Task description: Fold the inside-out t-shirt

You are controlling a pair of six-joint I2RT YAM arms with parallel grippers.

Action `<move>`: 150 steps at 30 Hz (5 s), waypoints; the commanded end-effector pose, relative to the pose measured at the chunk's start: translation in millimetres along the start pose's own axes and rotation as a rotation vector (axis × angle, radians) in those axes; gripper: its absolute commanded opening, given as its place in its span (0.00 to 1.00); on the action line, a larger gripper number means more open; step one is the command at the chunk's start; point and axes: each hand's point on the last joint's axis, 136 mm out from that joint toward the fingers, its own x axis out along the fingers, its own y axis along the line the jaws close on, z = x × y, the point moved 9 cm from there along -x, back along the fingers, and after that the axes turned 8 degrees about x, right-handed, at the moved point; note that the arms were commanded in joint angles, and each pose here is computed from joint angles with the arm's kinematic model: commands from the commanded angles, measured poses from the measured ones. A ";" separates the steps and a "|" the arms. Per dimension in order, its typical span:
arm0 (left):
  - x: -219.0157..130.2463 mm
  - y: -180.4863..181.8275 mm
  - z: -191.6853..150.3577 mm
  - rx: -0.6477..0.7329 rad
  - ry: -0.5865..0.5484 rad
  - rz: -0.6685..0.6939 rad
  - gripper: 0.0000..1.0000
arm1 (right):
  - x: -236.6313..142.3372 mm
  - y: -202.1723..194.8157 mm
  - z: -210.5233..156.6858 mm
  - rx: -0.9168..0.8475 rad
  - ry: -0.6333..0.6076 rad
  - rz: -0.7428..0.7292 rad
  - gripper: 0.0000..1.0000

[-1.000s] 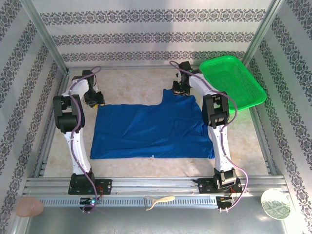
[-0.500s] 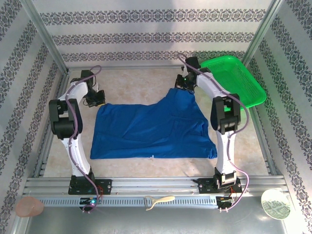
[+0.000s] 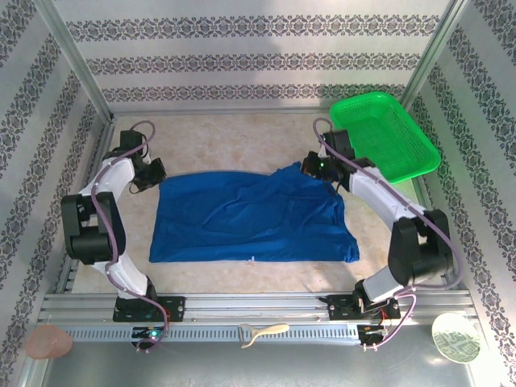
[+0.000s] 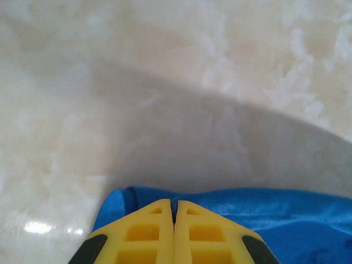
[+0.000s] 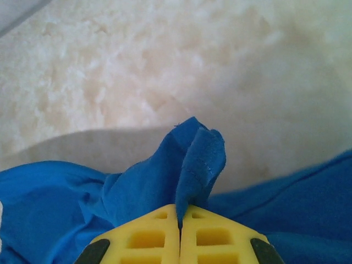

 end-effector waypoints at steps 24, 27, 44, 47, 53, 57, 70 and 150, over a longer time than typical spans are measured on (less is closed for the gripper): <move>-20.4 53.3 -76.6 -0.345 -0.058 0.000 0.43 | -64.9 -54.1 -141.8 -0.011 -0.094 -0.128 0.48; -39.6 53.0 -69.9 -0.325 -0.138 0.004 0.63 | -78.8 -59.1 -136.9 0.016 -0.151 -0.118 0.52; 0.0 -3.4 -50.0 -0.179 0.069 -0.300 0.68 | 23.9 -6.9 -94.2 -0.301 0.129 -0.264 0.60; 11.2 -4.3 -55.2 -0.174 0.094 -0.292 0.69 | 34.7 -15.8 -103.3 -0.306 0.167 -0.287 0.60; 32.5 0.6 -59.3 -0.183 0.132 -0.268 0.69 | 44.0 -27.4 -114.1 -0.311 0.198 -0.312 0.36; 42.9 5.2 -61.3 -0.195 0.151 -0.237 0.68 | 34.7 -24.5 -112.3 -0.308 0.176 -0.295 0.00; 47.4 8.1 -60.6 -0.201 0.155 -0.207 0.68 | -27.0 -18.8 -149.3 -0.297 0.081 -0.197 0.00; 7.8 -7.3 -29.7 -0.148 0.083 -0.233 0.69 | -127.1 -121.9 -171.2 0.214 -0.176 -0.282 0.34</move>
